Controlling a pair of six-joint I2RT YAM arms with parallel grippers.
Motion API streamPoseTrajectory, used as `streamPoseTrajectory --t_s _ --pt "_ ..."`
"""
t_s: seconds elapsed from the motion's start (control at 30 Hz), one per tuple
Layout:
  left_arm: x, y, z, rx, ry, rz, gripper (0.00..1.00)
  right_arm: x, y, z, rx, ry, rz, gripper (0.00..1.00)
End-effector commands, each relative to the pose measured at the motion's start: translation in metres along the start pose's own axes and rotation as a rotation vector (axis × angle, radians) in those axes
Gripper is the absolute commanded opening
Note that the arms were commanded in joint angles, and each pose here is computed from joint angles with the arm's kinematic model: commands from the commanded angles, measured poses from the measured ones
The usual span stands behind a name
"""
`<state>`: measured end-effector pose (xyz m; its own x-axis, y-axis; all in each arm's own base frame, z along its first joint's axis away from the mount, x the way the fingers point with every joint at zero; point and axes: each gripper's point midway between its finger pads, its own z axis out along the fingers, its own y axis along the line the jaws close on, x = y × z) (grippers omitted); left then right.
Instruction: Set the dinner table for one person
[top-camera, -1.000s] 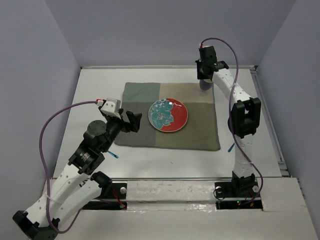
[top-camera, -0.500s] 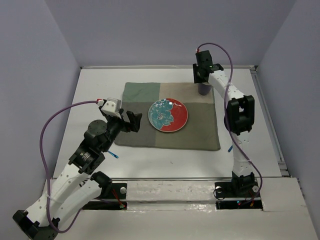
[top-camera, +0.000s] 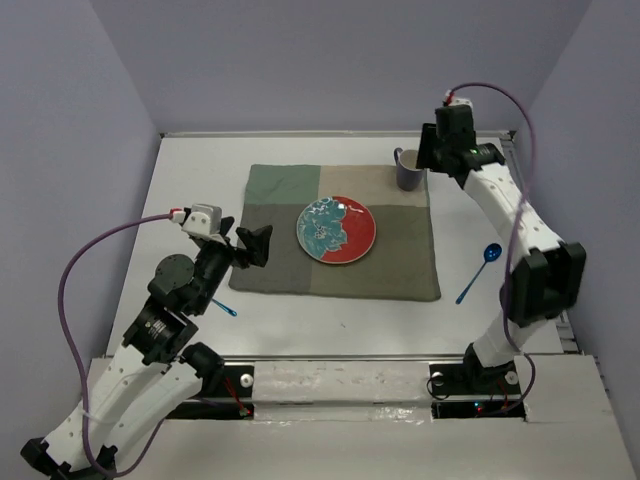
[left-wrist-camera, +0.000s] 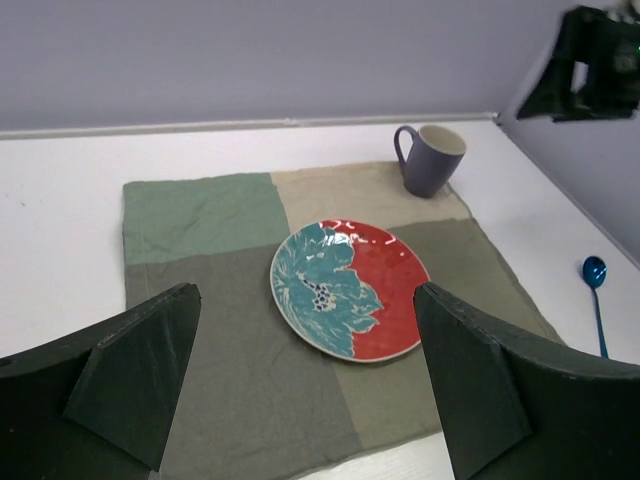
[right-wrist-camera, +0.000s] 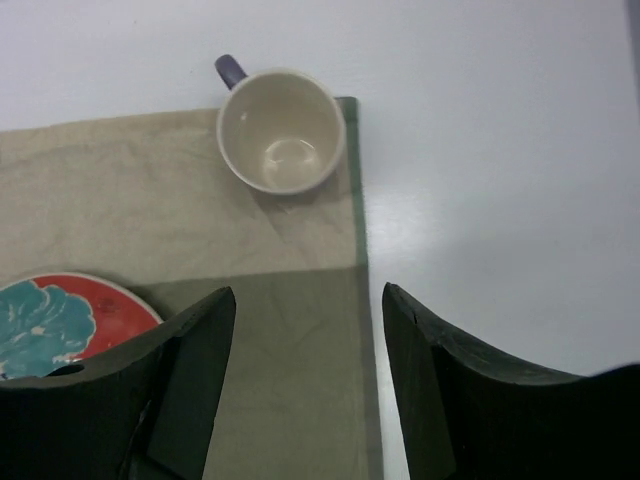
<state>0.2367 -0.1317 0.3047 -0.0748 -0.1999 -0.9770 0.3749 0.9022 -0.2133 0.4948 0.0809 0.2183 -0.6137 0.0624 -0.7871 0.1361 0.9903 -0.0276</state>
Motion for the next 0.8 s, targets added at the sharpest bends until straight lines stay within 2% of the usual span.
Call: streamPoseTrajectory --t_s 0.0,0.03,0.07,0.1,0.13,0.27,0.47,0.5,0.6,0.77 --pt "-0.026 0.003 -0.009 -0.024 -0.095 -0.002 0.99 0.029 -0.061 -0.071 0.115 -0.065 0.186 0.61" --pt "-0.027 0.001 -0.011 -0.02 -0.101 -0.004 0.99 0.072 -0.073 -0.067 0.151 0.011 0.218 0.6" --pt "-0.029 0.0 -0.012 -0.02 -0.106 -0.006 0.99 0.085 -0.08 -0.074 0.156 0.026 0.257 0.59" --pt "-0.029 0.0 -0.013 -0.018 -0.109 -0.006 0.99 0.11 -0.091 -0.08 0.175 0.093 0.293 0.56" --pt "-0.03 0.0 -0.015 -0.023 -0.117 -0.008 0.99 0.12 -0.096 -0.093 0.179 0.095 0.366 0.55" --pt "-0.024 0.0 -0.018 -0.027 -0.096 -0.002 0.99 0.185 -0.121 -0.105 0.272 0.224 0.481 0.52" --pt "-0.028 0.0 -0.023 -0.024 -0.112 -0.01 0.99 0.218 -0.152 -0.097 0.338 0.317 0.608 0.5" --pt "-0.028 0.0 -0.024 -0.022 -0.115 -0.013 0.99 0.219 -0.149 -0.093 0.308 0.329 0.623 0.5" --pt "-0.03 0.0 -0.025 -0.019 -0.12 -0.015 0.99 0.233 -0.163 -0.084 0.355 0.364 0.611 0.5" --pt "-0.029 -0.002 -0.025 -0.007 -0.119 -0.015 0.99 0.252 -0.163 -0.063 0.338 0.402 0.604 0.45"
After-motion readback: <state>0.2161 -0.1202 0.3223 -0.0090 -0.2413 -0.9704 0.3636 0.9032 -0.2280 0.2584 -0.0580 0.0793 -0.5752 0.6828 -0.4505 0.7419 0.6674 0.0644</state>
